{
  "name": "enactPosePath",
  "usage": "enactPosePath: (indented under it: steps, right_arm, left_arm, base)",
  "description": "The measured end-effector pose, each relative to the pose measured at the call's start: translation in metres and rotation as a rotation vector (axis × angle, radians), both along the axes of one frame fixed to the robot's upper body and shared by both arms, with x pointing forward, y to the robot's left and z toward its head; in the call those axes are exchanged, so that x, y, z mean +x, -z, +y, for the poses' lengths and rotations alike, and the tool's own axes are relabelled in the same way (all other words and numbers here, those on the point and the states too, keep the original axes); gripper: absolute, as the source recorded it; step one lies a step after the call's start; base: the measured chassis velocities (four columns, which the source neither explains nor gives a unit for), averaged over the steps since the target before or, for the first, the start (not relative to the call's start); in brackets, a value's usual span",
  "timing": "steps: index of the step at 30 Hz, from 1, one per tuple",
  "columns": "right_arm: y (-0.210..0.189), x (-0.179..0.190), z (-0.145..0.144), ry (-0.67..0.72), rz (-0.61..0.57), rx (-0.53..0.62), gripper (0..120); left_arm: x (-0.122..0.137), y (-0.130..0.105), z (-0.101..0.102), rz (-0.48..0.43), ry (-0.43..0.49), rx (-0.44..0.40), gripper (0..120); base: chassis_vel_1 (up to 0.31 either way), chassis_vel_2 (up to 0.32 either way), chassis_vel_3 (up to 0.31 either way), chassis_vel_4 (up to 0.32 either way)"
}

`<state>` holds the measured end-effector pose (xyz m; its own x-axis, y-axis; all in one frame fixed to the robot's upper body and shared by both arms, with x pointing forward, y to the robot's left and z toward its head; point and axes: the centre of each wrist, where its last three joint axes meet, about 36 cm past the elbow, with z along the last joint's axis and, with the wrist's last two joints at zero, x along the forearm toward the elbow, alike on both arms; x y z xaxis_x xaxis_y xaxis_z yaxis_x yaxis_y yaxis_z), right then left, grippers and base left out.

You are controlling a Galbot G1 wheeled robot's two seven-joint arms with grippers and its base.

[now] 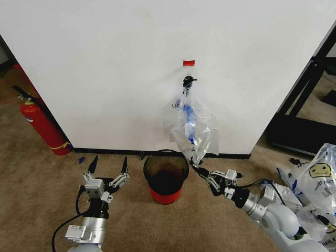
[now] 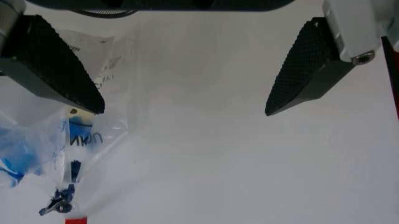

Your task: Pick up the garbage bag from the wall and place it over the trash bin.

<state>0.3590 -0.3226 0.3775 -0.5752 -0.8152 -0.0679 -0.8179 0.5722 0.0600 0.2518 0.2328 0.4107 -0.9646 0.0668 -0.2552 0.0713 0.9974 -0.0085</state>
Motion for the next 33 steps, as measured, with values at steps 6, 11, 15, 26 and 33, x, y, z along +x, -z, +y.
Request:
enactPosePath:
  steps: [6,11,15,26,33]
  right_arm:
    - [0.001,0.001,-0.003,0.007,-0.001,-0.002,0]
    - [0.005,0.005,-0.008,0.004,-0.01,-0.03,0]
    - [0.006,0.009,-0.011,0.001,-0.023,-0.05,0]
    - [0.002,0.02,-0.002,0.104,-0.037,-0.002,0]
    - [-0.018,0.032,0.032,0.268,0.021,0.143,0]
  left_arm:
    - [0.0,0.001,0.0,0.002,-0.001,0.001,100]
    - [0.0,0.003,0.0,0.006,-0.001,0.002,100]
    - [0.001,0.004,0.0,0.007,-0.001,0.004,100]
    - [0.008,0.002,-0.002,0.011,0.016,0.012,100]
    - [0.029,-0.016,-0.003,0.02,0.089,0.048,100]
  base:
    - [0.0,0.0,0.0,0.0]
    - [0.0,0.0,0.0,0.0]
    - [0.0,0.0,0.0,0.0]
    - [0.0,0.0,0.0,0.0]
    - [0.0,0.0,0.0,0.0]
